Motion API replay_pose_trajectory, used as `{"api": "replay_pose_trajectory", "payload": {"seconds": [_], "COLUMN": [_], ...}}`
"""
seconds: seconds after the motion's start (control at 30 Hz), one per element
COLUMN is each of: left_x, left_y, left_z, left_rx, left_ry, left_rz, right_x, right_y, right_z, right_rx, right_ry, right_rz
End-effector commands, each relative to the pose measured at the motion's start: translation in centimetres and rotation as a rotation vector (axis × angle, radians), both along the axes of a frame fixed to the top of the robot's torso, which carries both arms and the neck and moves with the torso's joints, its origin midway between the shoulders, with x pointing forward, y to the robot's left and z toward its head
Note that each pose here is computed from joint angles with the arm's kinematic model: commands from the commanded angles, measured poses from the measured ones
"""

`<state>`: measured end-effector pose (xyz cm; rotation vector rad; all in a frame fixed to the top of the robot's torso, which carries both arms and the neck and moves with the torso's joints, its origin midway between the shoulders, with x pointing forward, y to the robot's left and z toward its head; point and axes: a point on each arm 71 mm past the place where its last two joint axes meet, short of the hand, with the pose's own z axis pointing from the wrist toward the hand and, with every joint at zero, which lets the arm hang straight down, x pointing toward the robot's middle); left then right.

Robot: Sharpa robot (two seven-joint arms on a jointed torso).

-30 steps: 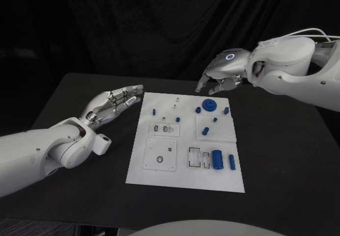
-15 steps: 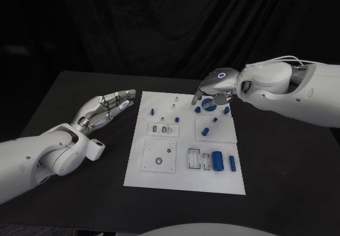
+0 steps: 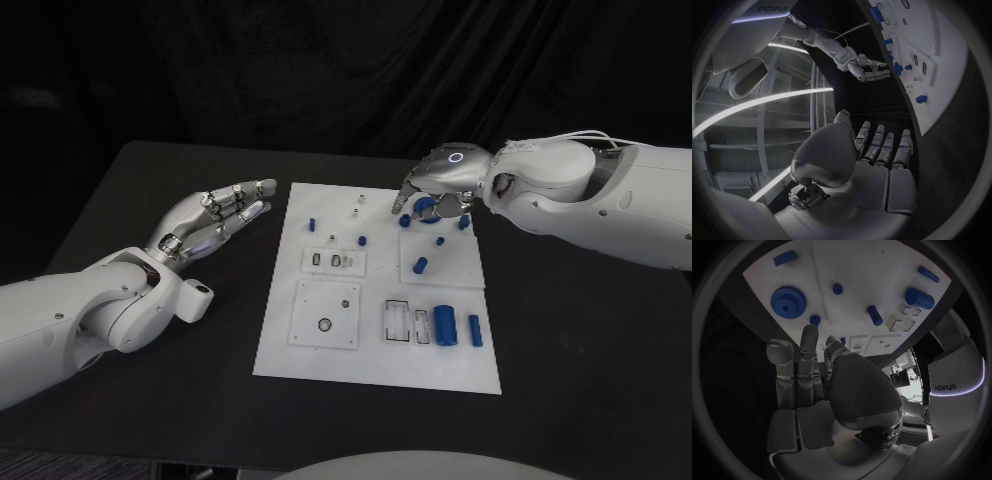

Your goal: Assemble the parts on the task board

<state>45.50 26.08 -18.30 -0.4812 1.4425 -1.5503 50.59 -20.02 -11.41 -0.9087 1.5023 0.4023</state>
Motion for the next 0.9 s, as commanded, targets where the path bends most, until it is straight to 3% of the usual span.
{"api": "replay_pose_trajectory", "payload": {"seconds": [0.03,0.5,0.9], "left_x": [-0.29,0.05,0.19], "left_y": [-0.2,0.1,0.1], "left_z": [1.10,0.91,0.80], "left_rx": [-0.080,-0.075,-0.074], "left_ry": [-0.123,-0.111,-0.101], "left_rz": [-0.062,-0.065,-0.072], "right_x": [0.3,1.8,1.9], "right_y": [-0.4,-2.1,-1.8], "right_z": [0.2,-1.6,-2.4], "right_rx": [0.058,0.210,0.255], "right_ry": [-0.060,0.117,0.141], "right_rz": [-0.026,-0.155,-0.148]}}
